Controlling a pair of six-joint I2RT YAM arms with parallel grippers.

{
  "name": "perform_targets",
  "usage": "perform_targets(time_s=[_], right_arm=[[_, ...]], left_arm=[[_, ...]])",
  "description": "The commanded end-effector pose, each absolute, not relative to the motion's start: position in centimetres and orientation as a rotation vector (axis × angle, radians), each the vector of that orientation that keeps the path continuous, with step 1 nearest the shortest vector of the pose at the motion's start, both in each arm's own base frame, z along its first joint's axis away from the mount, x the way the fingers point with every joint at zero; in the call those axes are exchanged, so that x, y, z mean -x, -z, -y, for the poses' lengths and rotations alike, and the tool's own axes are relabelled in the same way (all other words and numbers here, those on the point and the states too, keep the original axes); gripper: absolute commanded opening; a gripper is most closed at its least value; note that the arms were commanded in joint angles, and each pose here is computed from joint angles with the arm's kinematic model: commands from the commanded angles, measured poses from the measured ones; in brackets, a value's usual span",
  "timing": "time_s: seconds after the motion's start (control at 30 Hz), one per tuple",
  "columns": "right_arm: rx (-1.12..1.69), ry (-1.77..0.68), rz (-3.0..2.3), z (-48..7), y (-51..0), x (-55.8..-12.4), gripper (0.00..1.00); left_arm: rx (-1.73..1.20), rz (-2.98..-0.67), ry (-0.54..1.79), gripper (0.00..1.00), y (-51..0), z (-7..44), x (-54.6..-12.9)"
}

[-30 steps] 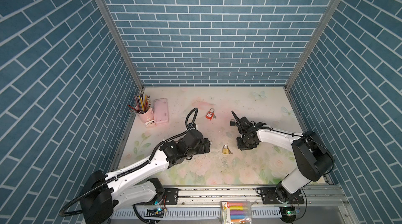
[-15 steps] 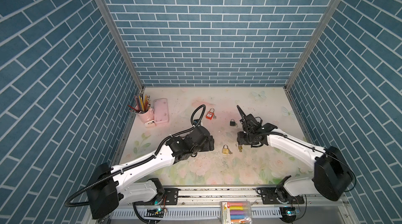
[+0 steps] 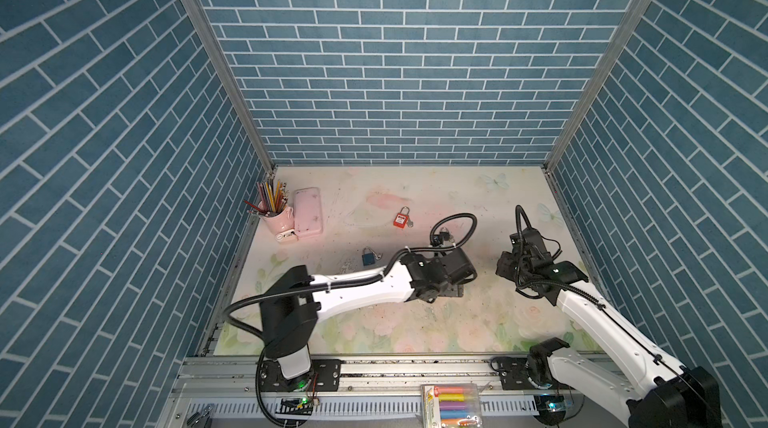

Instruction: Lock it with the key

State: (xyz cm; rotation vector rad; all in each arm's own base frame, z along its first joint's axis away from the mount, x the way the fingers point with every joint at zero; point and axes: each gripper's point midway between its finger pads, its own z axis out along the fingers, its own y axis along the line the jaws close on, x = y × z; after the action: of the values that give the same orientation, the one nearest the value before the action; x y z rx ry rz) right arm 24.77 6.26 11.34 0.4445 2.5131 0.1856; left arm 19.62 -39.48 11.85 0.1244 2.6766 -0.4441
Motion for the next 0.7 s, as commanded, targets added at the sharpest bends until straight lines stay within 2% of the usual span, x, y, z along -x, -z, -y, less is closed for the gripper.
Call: perform_targets(time_s=[0.0, 0.47, 0.67], right_arm=[[-0.557, -0.189, -2.508, -5.1, -11.2, -24.1, 0.52], [-0.577, -0.22, -2.511, -3.7, -10.3, -23.5, 0.51], [-0.576, -0.231, -2.509, -3.7, -10.2, -23.8, 0.51]], left_arm=[[-0.078, -2.7, 0.354, 0.77, -10.9, 40.6, -19.4], [-0.058, -2.758, 0.196, 0.58, -5.4, 44.1, -20.7], [-0.041, -2.765, 0.169, 0.54, -4.2, 44.5, -21.7]])
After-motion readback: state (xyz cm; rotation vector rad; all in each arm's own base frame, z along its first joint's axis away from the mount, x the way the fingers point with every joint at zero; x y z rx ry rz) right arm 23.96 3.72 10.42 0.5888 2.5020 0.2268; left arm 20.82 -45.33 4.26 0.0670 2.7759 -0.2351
